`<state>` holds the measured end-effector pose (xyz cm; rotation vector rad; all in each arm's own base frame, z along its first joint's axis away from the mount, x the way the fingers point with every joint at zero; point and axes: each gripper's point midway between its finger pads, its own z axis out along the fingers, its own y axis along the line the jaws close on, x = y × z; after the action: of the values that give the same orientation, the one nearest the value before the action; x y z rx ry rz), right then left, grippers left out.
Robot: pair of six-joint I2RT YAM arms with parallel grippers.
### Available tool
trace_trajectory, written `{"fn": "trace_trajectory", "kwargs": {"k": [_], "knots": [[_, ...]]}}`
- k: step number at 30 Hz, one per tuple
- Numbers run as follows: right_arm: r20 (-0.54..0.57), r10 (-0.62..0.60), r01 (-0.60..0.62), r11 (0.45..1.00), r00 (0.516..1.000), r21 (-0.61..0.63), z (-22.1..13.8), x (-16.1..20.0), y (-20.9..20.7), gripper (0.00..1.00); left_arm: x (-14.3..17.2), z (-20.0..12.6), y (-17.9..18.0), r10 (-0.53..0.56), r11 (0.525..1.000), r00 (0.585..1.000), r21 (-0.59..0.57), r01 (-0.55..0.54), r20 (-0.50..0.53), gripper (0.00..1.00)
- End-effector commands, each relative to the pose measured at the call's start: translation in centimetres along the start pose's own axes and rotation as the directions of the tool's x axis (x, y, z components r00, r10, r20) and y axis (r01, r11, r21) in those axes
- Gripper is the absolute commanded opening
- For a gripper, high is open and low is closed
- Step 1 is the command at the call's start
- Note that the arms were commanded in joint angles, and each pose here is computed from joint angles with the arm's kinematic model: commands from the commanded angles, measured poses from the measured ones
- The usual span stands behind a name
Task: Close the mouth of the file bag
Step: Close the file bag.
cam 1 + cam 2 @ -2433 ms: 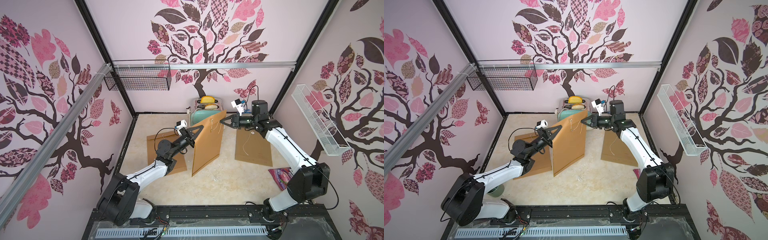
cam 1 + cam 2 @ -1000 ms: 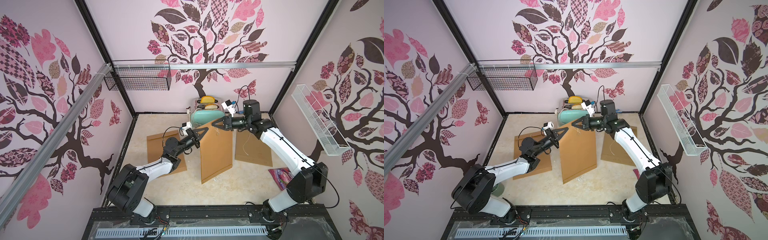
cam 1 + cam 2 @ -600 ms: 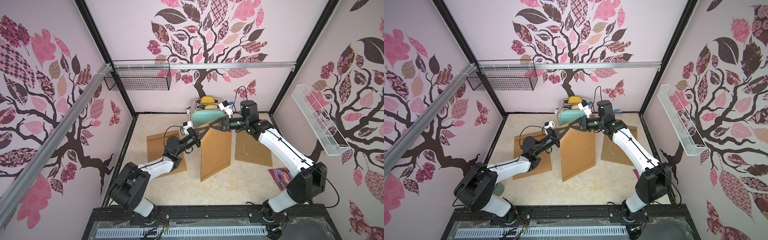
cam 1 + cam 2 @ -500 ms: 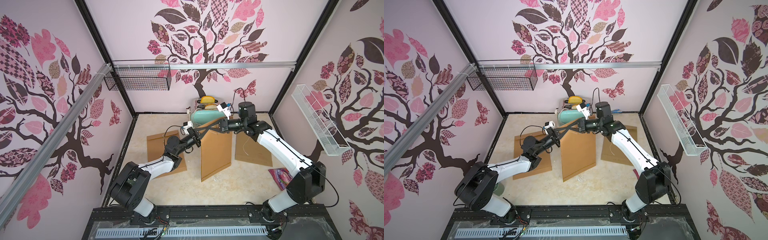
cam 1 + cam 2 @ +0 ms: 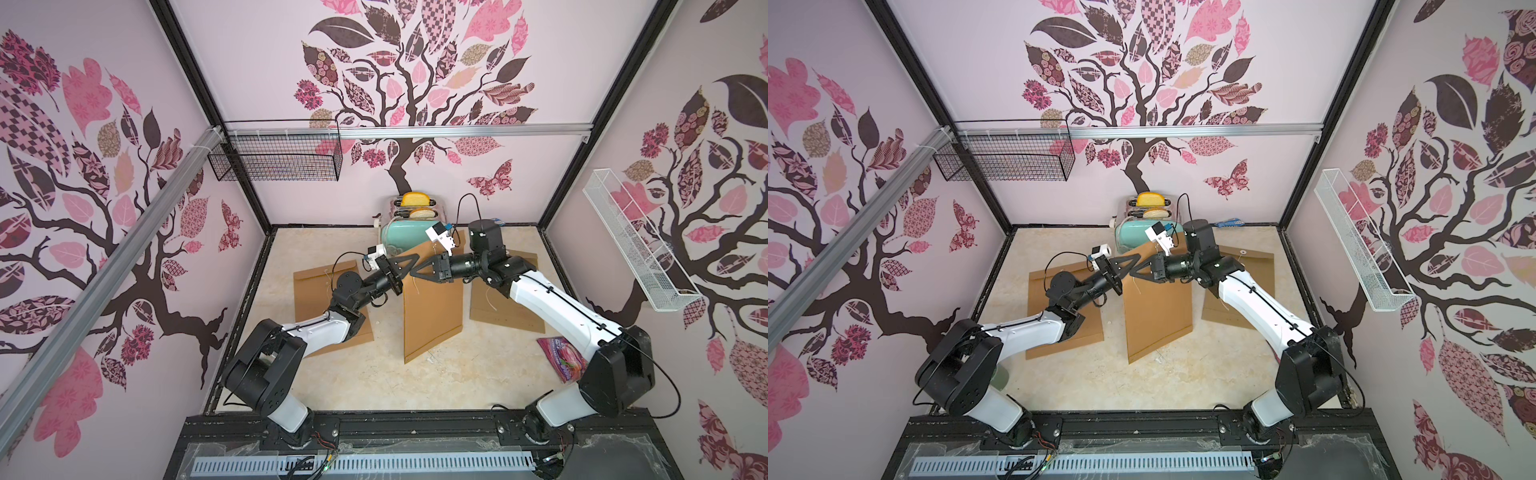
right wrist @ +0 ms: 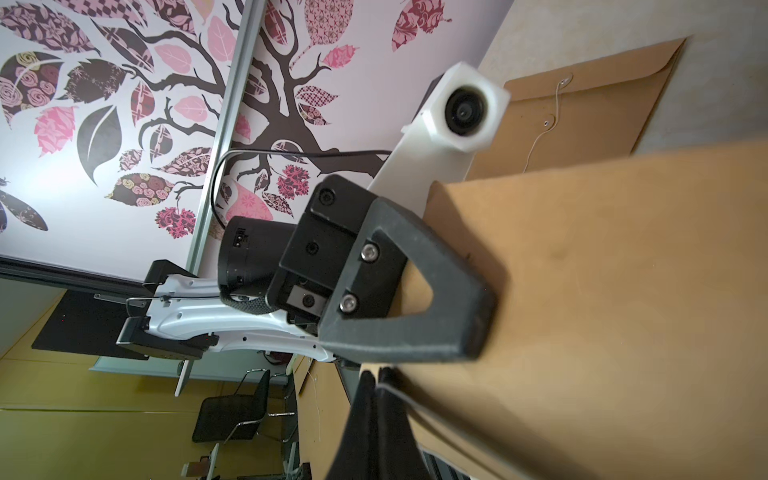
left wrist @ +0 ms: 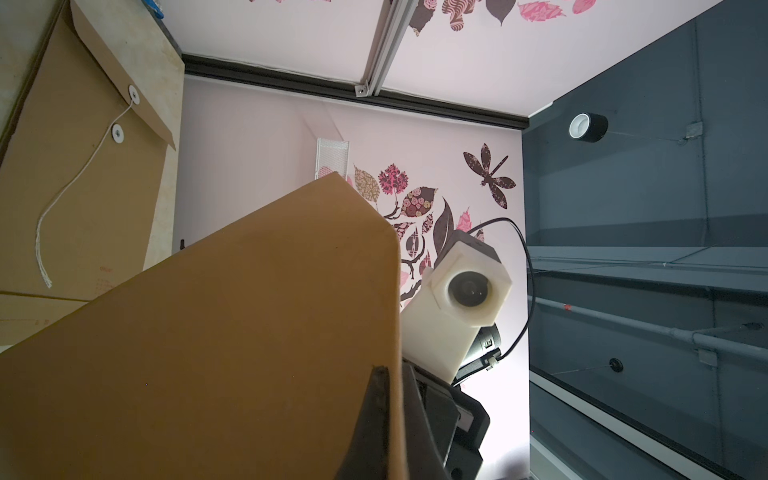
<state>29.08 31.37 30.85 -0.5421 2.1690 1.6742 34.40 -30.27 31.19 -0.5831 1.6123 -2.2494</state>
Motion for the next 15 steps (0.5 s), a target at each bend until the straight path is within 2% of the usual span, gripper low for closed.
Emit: {"fn": "trace_trajectory", "kwargs": {"k": [1, 10, 15], "knots": [[-0.016, 0.03, -0.029, 0.999, 0.999, 0.033, 0.5, 1.6, -1.2, 0.0, 1.4, 0.6, -4.7, 0.055, 0.989, 0.997, 0.142, -0.048, -0.045, 0.0], [-0.027, 0.051, -0.049, 0.996, 0.998, 0.075, 0.4, 4.1, -3.6, 0.0, 1.9, 0.1, -6.3, 0.065, 0.983, 0.997, 0.173, -0.056, -0.044, 0.0], [0.013, 0.019, -0.021, 0.991, 1.0, 0.13, -0.4, 4.2, -4.2, 0.0, 2.1, -0.1, -6.6, 0.068, 0.984, 0.997, 0.171, -0.06, -0.042, 0.0]]}}
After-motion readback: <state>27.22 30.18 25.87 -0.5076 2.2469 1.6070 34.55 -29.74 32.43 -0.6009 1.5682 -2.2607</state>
